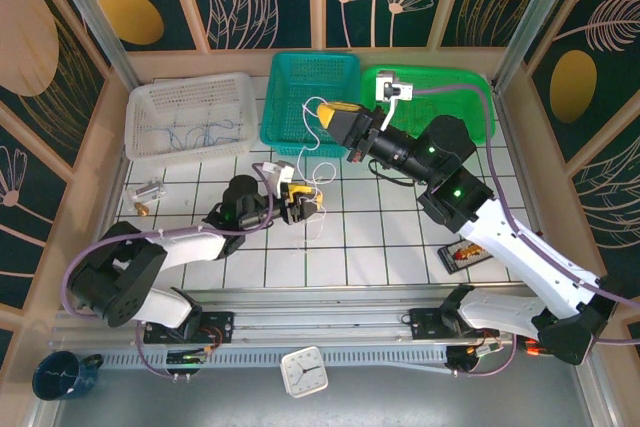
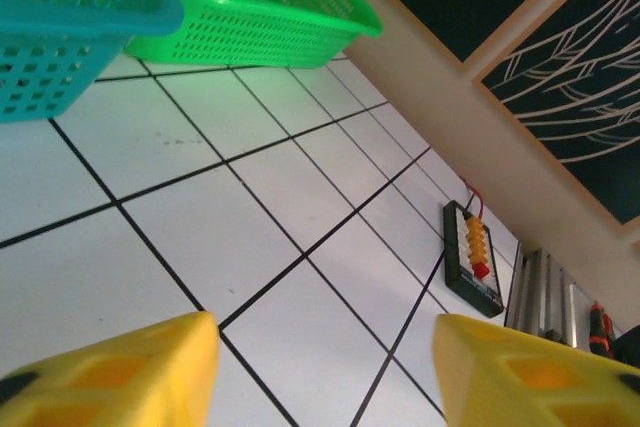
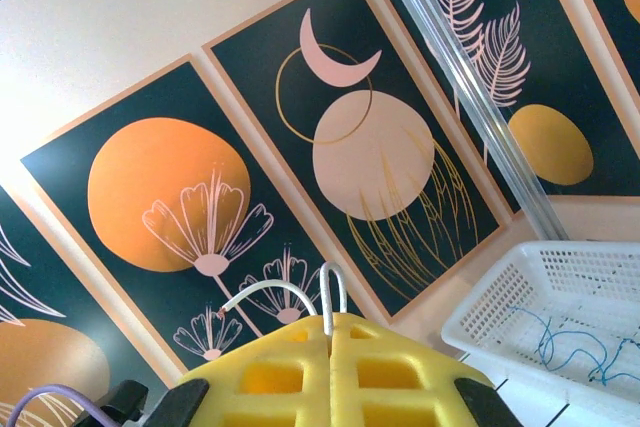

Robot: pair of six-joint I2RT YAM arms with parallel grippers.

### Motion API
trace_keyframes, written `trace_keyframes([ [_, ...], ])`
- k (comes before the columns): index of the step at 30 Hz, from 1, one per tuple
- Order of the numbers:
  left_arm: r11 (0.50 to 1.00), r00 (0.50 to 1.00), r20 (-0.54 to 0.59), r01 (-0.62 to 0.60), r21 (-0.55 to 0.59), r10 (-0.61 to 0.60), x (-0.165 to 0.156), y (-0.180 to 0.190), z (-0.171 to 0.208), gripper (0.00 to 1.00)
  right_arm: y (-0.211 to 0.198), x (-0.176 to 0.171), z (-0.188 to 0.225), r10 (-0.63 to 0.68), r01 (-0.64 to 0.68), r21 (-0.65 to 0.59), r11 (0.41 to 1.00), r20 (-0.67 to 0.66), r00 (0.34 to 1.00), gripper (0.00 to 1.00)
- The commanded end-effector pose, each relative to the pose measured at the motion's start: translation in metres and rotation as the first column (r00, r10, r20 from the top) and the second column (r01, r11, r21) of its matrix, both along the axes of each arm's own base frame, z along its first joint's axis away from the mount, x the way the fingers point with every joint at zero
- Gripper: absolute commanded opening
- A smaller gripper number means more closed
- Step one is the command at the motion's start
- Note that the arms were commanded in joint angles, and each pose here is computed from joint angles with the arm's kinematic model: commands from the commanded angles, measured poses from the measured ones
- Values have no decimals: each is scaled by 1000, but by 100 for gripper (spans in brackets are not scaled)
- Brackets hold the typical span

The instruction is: Untangle the cables

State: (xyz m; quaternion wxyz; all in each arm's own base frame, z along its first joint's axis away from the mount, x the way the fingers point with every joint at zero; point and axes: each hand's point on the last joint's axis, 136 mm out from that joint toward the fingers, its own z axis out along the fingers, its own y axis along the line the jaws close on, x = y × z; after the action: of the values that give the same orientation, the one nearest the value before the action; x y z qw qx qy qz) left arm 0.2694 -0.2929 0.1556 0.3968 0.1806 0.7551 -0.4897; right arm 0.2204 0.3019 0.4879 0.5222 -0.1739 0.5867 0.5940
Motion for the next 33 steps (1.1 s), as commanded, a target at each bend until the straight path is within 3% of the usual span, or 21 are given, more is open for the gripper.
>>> trace_keyframes([
  [1,1000,998,56,16,-18,-15,-8,3,14,67,-4,0,8,0,-1,37,999,24,1000,0],
  [11,999,997,71,-38,8,37,-15,19,11,84,-2,5,-1,-12,11,16,1000,10,1000,0],
  [23,998,996,64,-65,13,64,-13,22,4,91,-2,9,-8,-28,28,0,1000,4,1000,0],
  [28,975,981,34,-193,110,190,5,37,-15,94,-4,14,-14,-60,60,-26,998,5,998,0],
  [33,916,937,48,-350,198,347,18,65,-30,99,-6,19,-21,-98,98,-54,994,8,995,0],
])
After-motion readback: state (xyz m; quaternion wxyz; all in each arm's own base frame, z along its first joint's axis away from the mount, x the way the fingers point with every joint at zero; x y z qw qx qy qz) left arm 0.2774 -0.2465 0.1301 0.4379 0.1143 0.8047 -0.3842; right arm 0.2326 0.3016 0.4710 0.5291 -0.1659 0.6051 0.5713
